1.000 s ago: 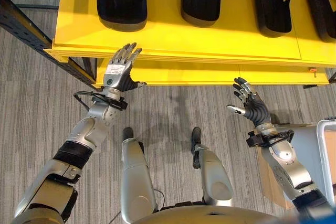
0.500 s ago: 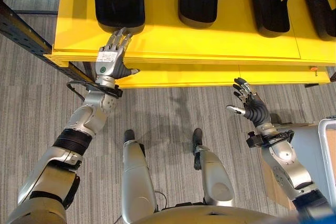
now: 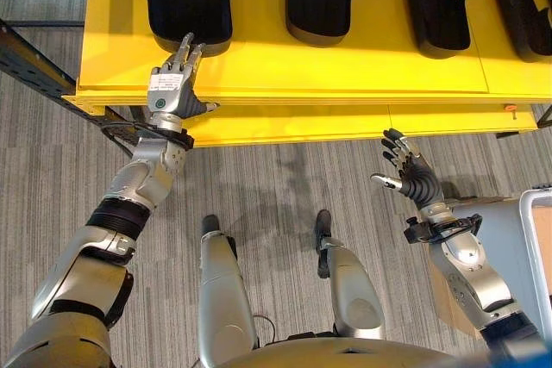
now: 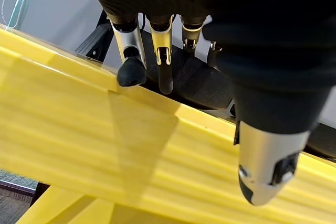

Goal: Move parts from the plastic box to the shelf.

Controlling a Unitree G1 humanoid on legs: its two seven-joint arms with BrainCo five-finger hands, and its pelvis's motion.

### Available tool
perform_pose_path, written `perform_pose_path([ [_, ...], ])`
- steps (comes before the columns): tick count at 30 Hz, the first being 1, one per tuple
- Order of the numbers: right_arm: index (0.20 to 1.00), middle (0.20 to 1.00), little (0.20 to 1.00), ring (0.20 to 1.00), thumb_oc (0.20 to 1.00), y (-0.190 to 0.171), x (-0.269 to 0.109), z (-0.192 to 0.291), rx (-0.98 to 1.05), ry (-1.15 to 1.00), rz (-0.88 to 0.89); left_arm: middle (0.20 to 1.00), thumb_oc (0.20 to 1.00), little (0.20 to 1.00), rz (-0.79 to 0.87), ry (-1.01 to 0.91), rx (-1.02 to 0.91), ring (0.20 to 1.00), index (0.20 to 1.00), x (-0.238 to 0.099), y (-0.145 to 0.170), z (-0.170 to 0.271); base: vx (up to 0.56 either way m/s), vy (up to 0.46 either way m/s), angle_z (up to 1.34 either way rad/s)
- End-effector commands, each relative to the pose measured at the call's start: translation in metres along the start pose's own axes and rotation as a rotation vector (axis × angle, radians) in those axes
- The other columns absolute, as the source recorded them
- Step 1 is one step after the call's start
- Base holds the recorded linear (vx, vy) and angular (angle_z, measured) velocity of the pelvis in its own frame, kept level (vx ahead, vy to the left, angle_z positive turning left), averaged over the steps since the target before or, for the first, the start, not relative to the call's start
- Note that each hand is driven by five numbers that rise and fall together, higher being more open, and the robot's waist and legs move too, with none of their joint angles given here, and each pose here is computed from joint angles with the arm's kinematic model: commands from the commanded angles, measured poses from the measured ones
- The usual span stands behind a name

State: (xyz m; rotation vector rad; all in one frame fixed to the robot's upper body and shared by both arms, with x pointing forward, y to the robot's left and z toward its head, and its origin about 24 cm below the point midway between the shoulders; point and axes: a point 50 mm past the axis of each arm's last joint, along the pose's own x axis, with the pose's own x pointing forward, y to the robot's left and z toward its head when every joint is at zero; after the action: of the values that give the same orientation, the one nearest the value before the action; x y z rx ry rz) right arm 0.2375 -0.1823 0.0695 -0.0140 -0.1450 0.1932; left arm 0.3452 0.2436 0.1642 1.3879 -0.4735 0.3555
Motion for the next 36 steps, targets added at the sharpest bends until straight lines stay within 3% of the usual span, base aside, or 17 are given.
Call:
perform_pose_path([
  [1, 1.000, 1.000, 1.000, 1.000, 1.000, -0.010, 0.002, 0.025, -0.044, -0.119, 0.002, 1.000, 1.000, 1.000, -0.082, 0.066, 0.054, 1.000, 1.000, -0.010, -0.013, -0.019, 0.00, 0.000, 0.00],
  [36, 1.000, 1.000, 1.000, 1.000, 1.000, -0.010, 0.002, 0.026, -0.058, -0.120, 0.005, 1.000, 1.000, 1.000, -0.041, 0.070, 0.062, 1.000, 1.000, 0.005, -0.005, -0.017, 0.00, 0.000, 0.00],
])
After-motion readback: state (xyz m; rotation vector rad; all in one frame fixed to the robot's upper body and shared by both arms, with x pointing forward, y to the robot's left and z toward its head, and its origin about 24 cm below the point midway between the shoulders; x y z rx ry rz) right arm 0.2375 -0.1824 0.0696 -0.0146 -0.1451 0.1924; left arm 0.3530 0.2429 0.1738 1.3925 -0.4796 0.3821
